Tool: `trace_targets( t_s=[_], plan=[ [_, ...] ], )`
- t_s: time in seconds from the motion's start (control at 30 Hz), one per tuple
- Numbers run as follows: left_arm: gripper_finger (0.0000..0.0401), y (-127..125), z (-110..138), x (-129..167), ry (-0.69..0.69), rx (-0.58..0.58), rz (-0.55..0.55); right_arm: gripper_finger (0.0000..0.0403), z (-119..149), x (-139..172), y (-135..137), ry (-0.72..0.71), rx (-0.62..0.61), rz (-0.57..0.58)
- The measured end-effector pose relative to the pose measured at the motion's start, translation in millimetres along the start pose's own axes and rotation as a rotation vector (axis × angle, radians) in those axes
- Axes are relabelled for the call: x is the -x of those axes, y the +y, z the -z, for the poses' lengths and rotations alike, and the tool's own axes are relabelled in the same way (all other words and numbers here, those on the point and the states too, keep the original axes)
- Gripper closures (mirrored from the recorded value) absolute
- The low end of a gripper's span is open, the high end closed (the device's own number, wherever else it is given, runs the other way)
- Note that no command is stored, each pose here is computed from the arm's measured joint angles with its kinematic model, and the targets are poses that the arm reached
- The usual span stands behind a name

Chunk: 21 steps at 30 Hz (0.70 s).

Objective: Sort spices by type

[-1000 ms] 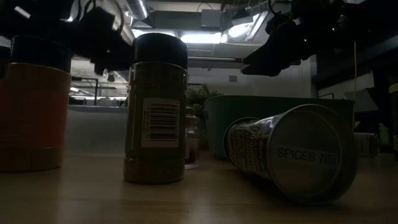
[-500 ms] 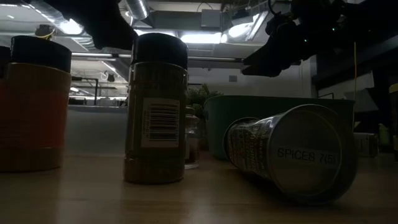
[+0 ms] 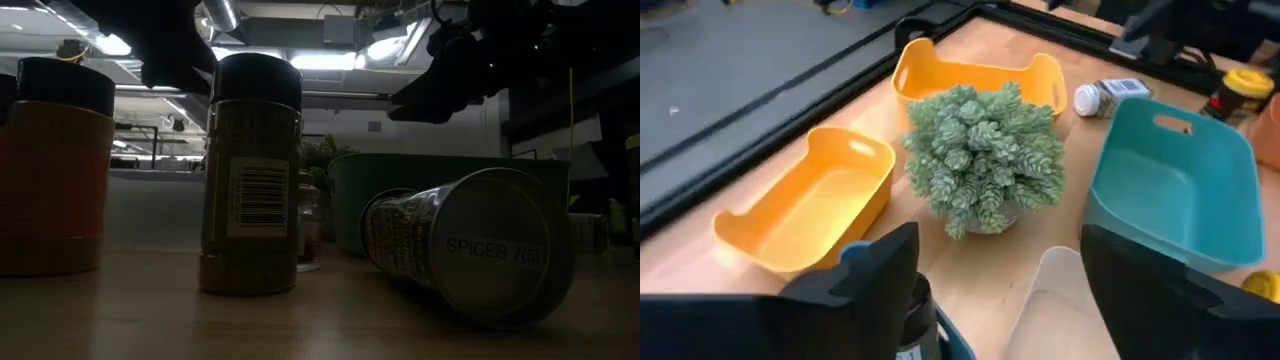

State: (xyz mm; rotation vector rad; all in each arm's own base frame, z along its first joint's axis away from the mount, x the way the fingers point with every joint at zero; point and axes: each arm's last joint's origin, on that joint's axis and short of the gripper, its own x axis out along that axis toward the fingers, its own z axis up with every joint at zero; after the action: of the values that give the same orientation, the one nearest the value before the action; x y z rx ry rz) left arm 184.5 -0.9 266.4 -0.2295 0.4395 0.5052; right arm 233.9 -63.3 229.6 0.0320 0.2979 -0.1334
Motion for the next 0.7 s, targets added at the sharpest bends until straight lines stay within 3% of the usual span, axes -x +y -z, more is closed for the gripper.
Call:
trace_targets(
  t_s=[0.3,0.43,0.7],
  plan=[
    [0.0127,8,-25,28,0.169,0.09,-0.071,0.0052,0,0,0,0.0,0.0,0.0],
    [0.0126,12,-37,47,0.282,0.132,-0.054,0.0052,0,0,0,0.0,0.0,0.0],
    [0.0125,17,-24,68,0.649,0.447,-0.048,0.0052,0,0,0,0.0,0.0,0.0]
  ],
)
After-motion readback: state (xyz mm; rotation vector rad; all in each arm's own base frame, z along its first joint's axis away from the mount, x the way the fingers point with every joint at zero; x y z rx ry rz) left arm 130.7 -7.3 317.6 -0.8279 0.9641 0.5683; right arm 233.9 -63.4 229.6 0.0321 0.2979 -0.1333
